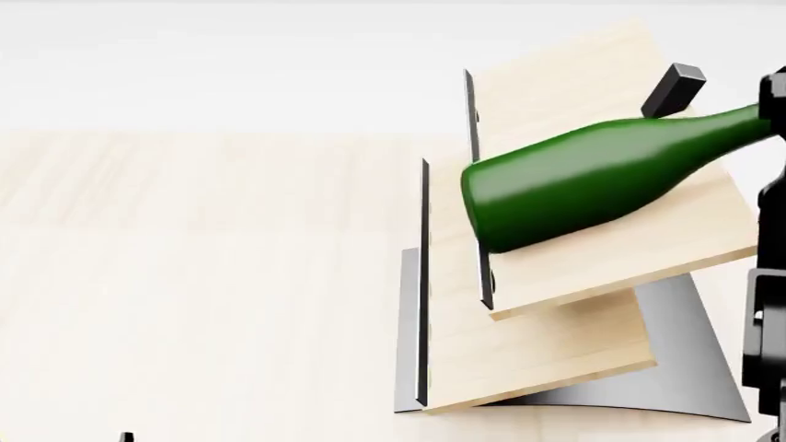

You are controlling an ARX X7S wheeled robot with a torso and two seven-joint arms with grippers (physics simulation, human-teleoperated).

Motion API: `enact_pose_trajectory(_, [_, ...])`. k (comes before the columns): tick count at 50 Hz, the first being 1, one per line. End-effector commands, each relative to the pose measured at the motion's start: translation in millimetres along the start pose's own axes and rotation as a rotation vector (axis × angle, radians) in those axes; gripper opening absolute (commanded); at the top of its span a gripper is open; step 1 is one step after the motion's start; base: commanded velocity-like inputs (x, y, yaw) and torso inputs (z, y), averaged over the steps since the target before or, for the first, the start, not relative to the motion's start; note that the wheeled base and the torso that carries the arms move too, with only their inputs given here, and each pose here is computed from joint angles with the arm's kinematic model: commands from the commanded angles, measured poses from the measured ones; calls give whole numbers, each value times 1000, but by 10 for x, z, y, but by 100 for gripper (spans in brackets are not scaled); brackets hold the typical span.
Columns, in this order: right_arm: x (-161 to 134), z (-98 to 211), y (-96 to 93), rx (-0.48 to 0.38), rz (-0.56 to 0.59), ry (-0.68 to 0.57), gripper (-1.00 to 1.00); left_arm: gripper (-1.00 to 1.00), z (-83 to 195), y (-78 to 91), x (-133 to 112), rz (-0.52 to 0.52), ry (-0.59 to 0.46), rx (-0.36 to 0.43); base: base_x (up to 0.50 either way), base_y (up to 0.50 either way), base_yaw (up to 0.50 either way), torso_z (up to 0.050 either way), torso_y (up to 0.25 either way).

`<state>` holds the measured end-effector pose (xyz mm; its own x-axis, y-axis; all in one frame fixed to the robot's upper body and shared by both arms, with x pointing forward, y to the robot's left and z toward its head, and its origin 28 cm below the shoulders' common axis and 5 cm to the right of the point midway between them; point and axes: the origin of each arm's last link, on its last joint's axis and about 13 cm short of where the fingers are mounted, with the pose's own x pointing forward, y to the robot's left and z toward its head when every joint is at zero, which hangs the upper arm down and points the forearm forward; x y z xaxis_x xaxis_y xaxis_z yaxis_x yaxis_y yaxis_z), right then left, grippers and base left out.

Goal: Put the wine bottle on the wine rack.

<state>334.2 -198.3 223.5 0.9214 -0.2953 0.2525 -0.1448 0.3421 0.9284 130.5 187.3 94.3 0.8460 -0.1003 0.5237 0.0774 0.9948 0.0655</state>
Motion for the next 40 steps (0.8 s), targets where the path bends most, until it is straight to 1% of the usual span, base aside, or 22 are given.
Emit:
enact_pose_trajectory(1, [3, 2, 17, -19, 16, -1, 100, 100, -3, -3, -1, -1, 0, 0, 0, 0, 0, 0, 0])
enact_pose_trajectory(26, [-20, 15, 34, -21, 18, -5, 100, 100, 7, 1, -2, 0, -1, 0, 0, 0, 0, 0, 0])
enact_pose_trajectory(34, [-98, 92, 79, -22, 33, -34, 100, 100, 7, -2, -1, -2, 0, 1, 0, 0, 0, 0, 0])
enact_pose_trajectory(40, [-197, 184, 122, -7, 54, -67, 100, 100, 0, -6, -2, -4, 1, 0, 0, 0, 0, 0, 0])
